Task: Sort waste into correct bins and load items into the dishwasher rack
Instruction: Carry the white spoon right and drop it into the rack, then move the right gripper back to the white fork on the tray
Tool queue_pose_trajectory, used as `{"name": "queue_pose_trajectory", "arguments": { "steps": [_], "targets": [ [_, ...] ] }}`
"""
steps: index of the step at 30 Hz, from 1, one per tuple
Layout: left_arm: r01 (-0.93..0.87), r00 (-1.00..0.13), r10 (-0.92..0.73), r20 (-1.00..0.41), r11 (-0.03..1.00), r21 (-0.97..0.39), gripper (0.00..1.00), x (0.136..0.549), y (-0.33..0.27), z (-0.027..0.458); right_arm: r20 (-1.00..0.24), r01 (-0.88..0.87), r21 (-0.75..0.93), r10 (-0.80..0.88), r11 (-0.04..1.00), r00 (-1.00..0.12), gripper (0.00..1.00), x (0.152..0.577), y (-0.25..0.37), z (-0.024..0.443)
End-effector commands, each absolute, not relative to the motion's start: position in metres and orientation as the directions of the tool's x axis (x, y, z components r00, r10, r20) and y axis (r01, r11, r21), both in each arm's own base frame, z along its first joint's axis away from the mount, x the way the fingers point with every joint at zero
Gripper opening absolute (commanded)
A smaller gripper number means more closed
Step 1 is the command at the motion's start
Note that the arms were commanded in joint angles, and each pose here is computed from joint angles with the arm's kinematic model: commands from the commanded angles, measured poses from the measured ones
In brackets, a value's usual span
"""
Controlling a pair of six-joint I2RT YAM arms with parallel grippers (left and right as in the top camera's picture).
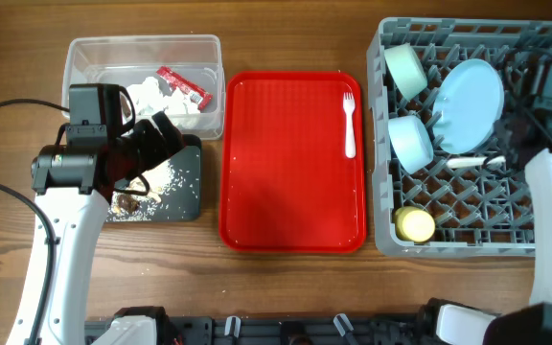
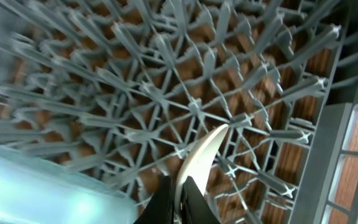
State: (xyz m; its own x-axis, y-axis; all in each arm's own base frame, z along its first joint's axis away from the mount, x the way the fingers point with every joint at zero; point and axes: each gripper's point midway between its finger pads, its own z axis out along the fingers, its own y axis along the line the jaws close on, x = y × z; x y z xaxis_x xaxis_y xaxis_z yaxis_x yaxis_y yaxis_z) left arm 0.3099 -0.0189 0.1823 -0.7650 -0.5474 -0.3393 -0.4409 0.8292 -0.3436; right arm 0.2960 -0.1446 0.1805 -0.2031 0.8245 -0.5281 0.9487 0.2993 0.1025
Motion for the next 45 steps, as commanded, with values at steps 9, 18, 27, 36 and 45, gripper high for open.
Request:
{"name": "queue_pose_trajectory", "arguments": {
  "steps": [9,18,27,36,45],
  "targets": [
    [-0.428,-0.762,-0.542,-0.354,0.832,-0.354,1.00,0.314,-0.018,0.189,-0.488,0.696,0.141,0.661,0.704,-0.570,0.77,0.330,-0.107,0.204],
    [-0.428,-0.762,-0.542,-0.354,0.832,-0.354,1.00,0.314,-0.018,0.189,-0.589,0.124,0.330,0.307,0.936,-0.748,0.77,0.361,0.029,0.285],
    [-0.428,-0.762,-0.542,-0.354,0.832,-0.354,1.00,0.314,-0.018,0.189,-0.517,-0.035,0.184,0.067,0.982,-0.853,0.79,0.384,0.141,0.212],
    [-0.428,-0.762,-0.542,-0.354,0.832,-0.354,1.00,0.314,-0.018,0.189,-0.425,0.114,0.057,0.127,0.992,-0.896,0.77,0.438,0.141,0.094],
    [-0.428,-0.762,-0.542,-0.354,0.832,-0.354,1.00,0.314,-0.018,0.189,-0.425,0.176,-0.061,0.133,0.983,-0.895,0.76,0.457,0.126,0.035]
  ]
}}
